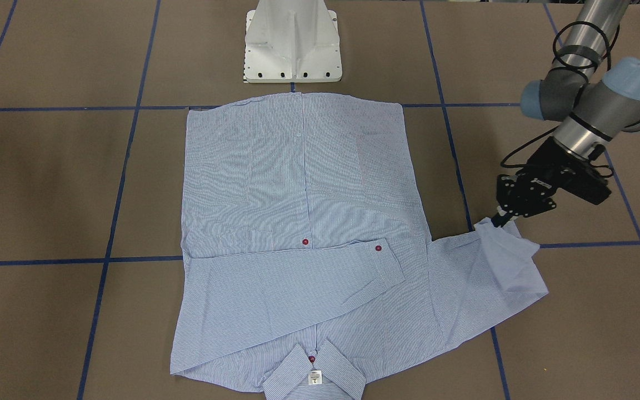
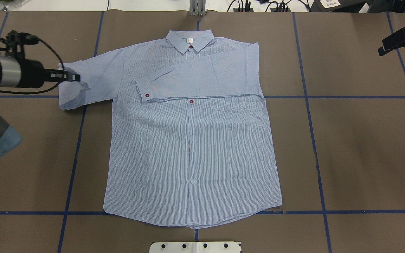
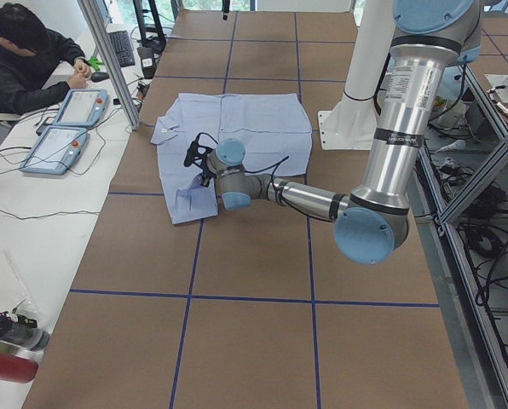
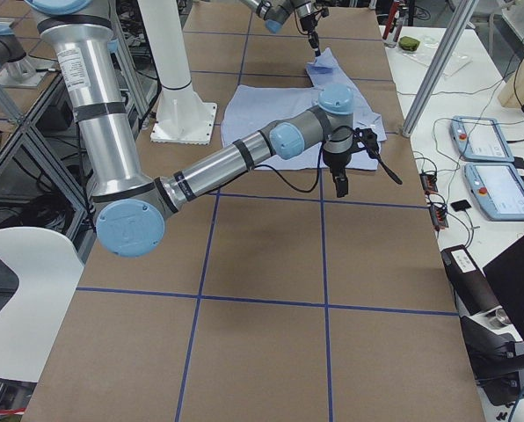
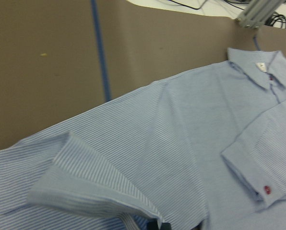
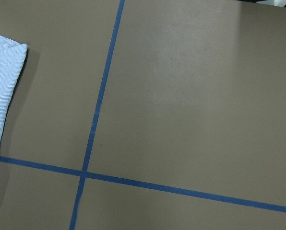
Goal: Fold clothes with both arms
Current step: 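Fold the sleeve with the left gripper across the shirt body and release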
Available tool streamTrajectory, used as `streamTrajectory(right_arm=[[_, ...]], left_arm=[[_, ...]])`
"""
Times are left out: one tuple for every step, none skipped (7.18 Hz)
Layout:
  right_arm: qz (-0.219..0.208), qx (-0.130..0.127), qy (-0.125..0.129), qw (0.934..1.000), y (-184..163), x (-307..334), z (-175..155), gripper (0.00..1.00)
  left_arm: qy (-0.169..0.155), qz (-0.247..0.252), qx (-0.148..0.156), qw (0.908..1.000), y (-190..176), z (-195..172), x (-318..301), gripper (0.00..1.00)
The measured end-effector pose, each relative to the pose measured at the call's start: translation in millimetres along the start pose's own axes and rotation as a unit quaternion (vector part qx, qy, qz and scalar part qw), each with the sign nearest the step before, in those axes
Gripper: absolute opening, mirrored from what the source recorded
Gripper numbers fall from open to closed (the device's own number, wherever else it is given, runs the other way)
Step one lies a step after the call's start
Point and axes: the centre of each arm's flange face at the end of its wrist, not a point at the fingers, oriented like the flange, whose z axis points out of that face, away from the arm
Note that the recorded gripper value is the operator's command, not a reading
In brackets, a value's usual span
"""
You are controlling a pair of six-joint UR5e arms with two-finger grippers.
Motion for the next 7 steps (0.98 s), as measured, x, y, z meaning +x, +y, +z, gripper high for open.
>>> streamTrajectory(right_arm=[[0.000,0.000,0.000,1.0000,0.1,0.2,0.1,1.00],[0.001,-0.001,0.000,1.0000,0.1,0.6,0.6,1.00],[0.001,-0.001,0.000,1.0000,0.0,0.8,0.9,1.00],[0.001,-0.001,0.001,1.0000,0.0,1.1,1.2,1.00],[0.001,-0.001,0.001,1.0000,-0.1,1.1,1.3,1.00],[0.001,-0.001,0.001,1.0000,0.0,1.2,1.3,1.00],[0.001,-0.001,0.001,1.0000,0.1,1.3,1.4,1.00]], left_arm=[[0.018,0.009,-0.008,0.9998,-14.0,28.8,64.4,0.00],[0.022,0.001,-0.014,0.9997,-23.3,55.2,128.9,0.00],[0.024,-0.017,-0.020,0.9994,-26.9,74.0,184.5,0.00],[0.027,-0.030,-0.023,0.9989,-27.7,84.5,226.2,0.00],[0.032,-0.035,-0.022,0.9986,-23.4,92.0,255.3,0.00],[0.035,-0.037,-0.019,0.9985,-15.9,100.5,278.1,0.00],[0.037,-0.039,-0.019,0.9984,-8.0,110.9,294.6,0.00]])
